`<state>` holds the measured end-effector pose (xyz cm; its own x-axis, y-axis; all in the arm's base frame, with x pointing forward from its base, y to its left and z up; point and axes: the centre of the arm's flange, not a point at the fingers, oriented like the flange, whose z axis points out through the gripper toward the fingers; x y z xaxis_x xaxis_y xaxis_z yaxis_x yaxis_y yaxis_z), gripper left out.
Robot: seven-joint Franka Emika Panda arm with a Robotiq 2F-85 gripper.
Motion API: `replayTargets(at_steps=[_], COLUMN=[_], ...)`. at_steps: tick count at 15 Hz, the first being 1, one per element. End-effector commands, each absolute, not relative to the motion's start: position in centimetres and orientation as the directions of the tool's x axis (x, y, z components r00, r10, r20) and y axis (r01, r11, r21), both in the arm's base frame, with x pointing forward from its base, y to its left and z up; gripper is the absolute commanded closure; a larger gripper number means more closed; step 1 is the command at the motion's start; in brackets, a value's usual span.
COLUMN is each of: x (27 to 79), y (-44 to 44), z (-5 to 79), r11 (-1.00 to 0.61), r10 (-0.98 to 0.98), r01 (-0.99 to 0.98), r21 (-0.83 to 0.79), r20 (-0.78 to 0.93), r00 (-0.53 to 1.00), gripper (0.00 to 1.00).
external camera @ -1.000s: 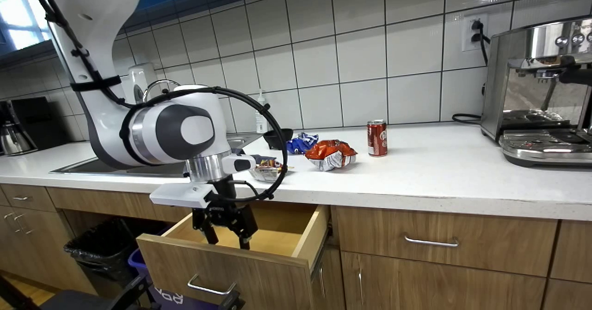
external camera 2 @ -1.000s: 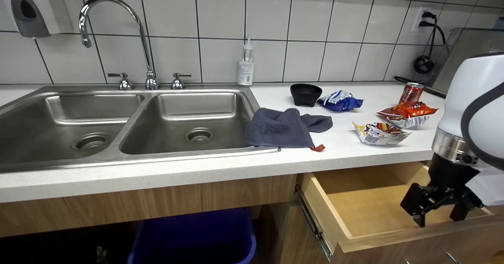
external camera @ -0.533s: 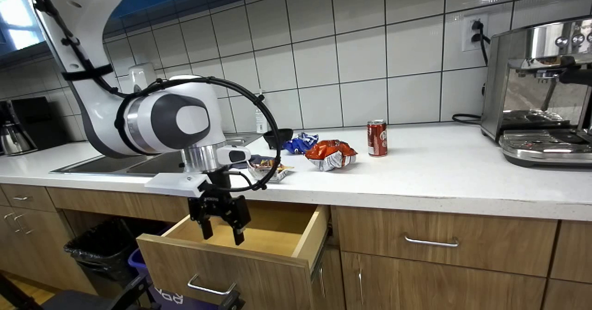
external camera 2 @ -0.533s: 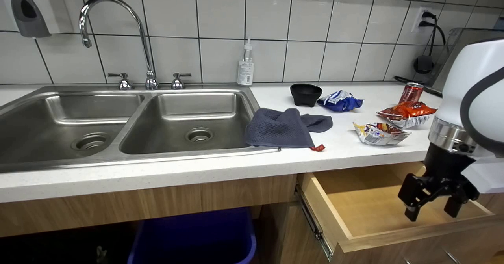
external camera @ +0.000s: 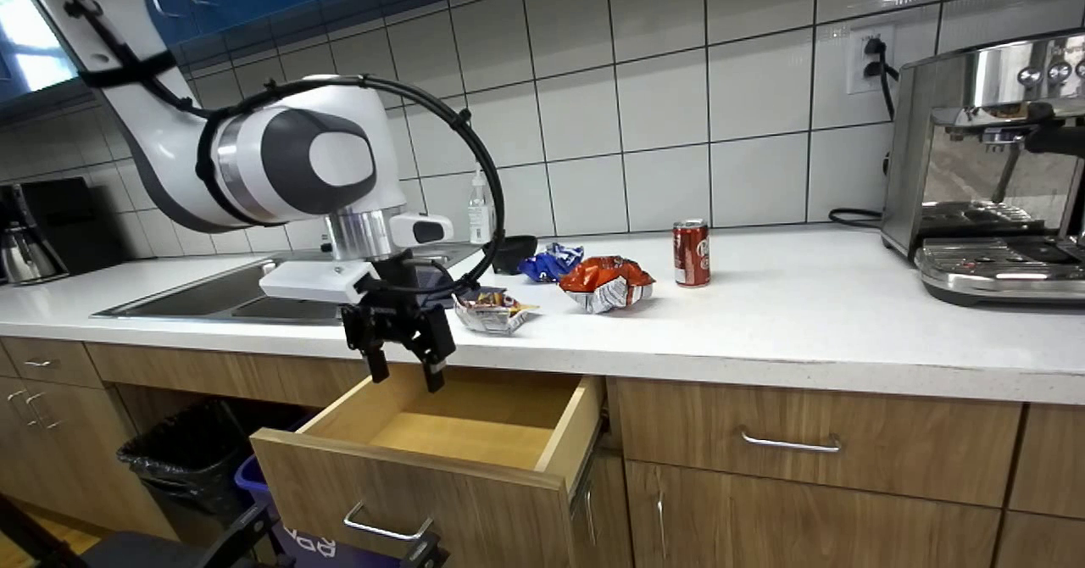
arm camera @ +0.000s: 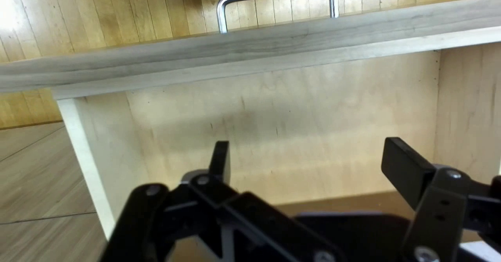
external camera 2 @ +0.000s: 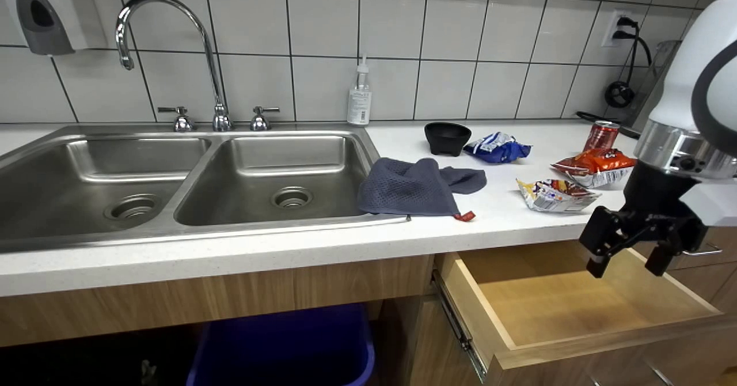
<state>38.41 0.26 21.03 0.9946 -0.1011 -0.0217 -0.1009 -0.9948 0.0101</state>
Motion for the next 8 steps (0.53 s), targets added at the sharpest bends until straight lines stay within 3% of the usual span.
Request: replayTargets(at_steps=[1,8], x=[37.0,38.5], y=[-0.2,-2.0], z=[26.1,30.1], r11=[-0.993,-0.991], r10=[-0.116,-0.124], r01=[-0.116,-0.125], r21=[-0.017,-0.056], r20=[-0.022,-0.025], r00=[0.993,0.992], gripper=[0.00,0.00])
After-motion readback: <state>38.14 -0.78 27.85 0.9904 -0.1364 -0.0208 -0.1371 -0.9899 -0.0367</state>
